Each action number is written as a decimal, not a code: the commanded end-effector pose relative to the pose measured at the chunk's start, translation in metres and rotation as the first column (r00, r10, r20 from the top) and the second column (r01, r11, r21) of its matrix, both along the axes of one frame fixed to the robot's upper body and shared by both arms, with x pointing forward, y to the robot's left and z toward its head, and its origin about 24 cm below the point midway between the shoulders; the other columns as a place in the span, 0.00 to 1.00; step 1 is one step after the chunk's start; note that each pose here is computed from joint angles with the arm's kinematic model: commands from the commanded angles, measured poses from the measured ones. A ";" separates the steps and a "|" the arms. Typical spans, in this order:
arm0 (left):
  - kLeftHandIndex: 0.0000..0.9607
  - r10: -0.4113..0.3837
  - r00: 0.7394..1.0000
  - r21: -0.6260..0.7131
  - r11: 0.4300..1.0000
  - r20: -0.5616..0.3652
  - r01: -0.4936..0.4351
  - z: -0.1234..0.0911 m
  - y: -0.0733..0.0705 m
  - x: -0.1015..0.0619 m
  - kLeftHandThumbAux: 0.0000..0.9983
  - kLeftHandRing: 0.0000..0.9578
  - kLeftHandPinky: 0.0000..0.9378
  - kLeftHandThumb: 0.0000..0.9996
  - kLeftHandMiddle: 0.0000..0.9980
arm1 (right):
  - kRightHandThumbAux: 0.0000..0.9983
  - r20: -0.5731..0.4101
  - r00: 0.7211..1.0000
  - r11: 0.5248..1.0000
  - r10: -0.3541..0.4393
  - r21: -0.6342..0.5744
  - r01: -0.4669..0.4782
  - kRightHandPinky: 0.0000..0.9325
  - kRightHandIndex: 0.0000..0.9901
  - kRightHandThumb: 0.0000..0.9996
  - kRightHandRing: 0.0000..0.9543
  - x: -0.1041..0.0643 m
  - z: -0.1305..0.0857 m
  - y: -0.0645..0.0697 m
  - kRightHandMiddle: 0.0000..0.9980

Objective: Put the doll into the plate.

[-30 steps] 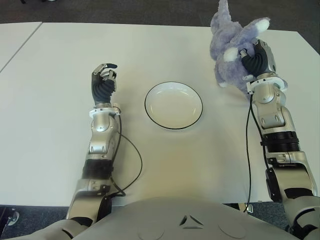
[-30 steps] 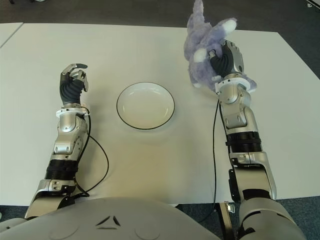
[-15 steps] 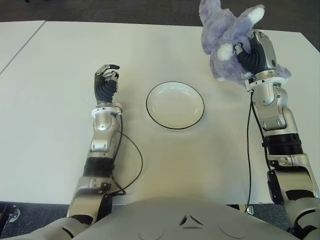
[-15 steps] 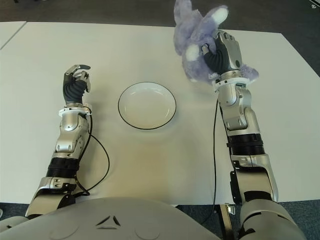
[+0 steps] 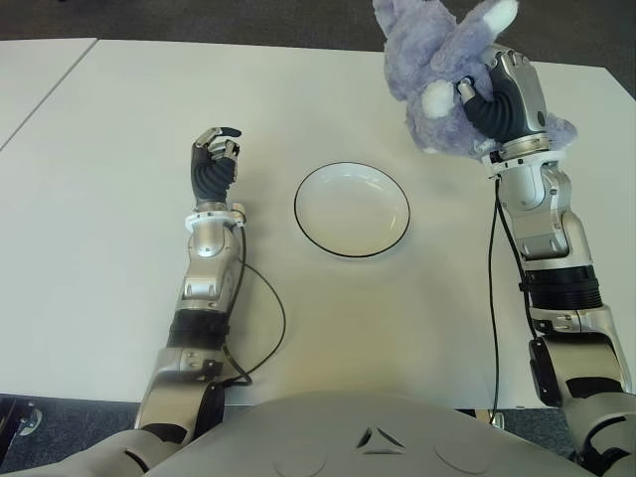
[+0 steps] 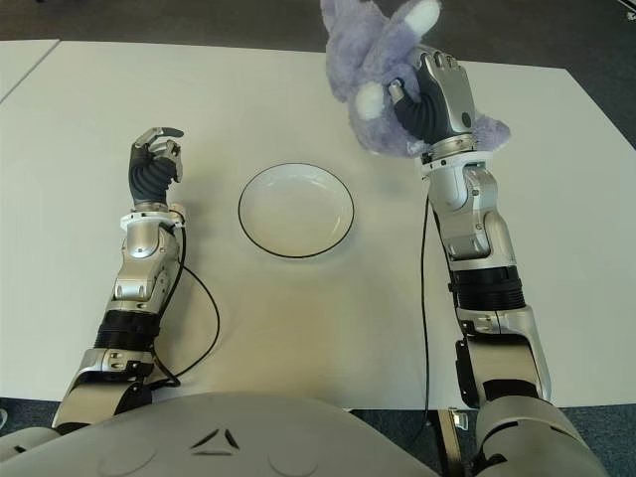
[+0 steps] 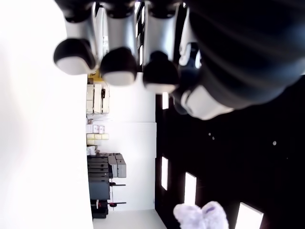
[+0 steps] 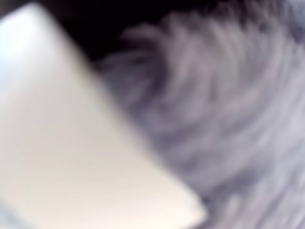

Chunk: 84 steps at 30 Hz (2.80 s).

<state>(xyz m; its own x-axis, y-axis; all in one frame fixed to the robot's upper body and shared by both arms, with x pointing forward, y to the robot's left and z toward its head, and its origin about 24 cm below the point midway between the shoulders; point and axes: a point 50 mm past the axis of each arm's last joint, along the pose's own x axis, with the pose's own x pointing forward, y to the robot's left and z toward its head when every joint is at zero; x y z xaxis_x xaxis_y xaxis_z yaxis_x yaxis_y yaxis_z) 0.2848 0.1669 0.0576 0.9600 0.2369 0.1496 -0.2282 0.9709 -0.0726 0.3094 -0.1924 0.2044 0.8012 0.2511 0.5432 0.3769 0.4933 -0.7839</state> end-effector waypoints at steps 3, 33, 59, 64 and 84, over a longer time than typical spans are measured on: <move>0.46 -0.004 0.986 -0.056 0.998 -0.168 -0.005 -0.039 -0.010 -0.017 0.70 0.91 0.93 0.71 0.86 | 0.68 0.006 0.994 0.993 0.111 0.031 -0.111 0.94 0.40 0.85 0.93 -0.004 -0.004 0.012 0.54; 0.46 -0.016 0.992 -0.008 1.000 -0.126 0.016 -0.037 -0.010 -0.013 0.70 0.92 0.93 0.71 0.88 | 0.68 -0.001 0.891 0.889 0.455 -0.051 -0.454 0.92 0.40 0.85 0.92 -0.006 -0.012 0.055 0.54; 0.46 0.003 0.992 -0.015 1.000 -0.128 -0.005 -0.034 -0.012 -0.013 0.70 0.92 0.94 0.71 0.88 | 0.68 -0.080 0.860 0.860 0.504 -0.040 -0.508 0.89 0.40 0.85 0.92 -0.010 -0.021 0.074 0.53; 0.46 0.008 0.991 -0.014 1.000 -0.131 -0.010 -0.034 -0.012 -0.013 0.70 0.92 0.93 0.71 0.87 | 0.68 -0.098 0.858 0.860 0.504 -0.041 -0.509 0.89 0.40 0.85 0.92 -0.011 -0.025 0.074 0.53; 0.46 0.011 0.991 -0.019 1.000 -0.130 -0.014 -0.032 -0.010 -0.015 0.70 0.92 0.94 0.71 0.87 | 0.68 -0.150 0.843 0.844 0.516 -0.081 -0.531 0.87 0.40 0.85 0.91 -0.017 -0.031 0.072 0.52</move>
<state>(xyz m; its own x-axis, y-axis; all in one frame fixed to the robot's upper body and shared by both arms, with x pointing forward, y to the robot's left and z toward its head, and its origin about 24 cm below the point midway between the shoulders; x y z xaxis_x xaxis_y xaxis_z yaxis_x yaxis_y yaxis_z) 0.2884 0.1625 0.0593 0.9602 0.2267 0.1630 -0.2216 0.9739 -0.0494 0.2945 -0.1193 0.1752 0.5906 0.6971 0.4066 -0.0010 0.5045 -0.8634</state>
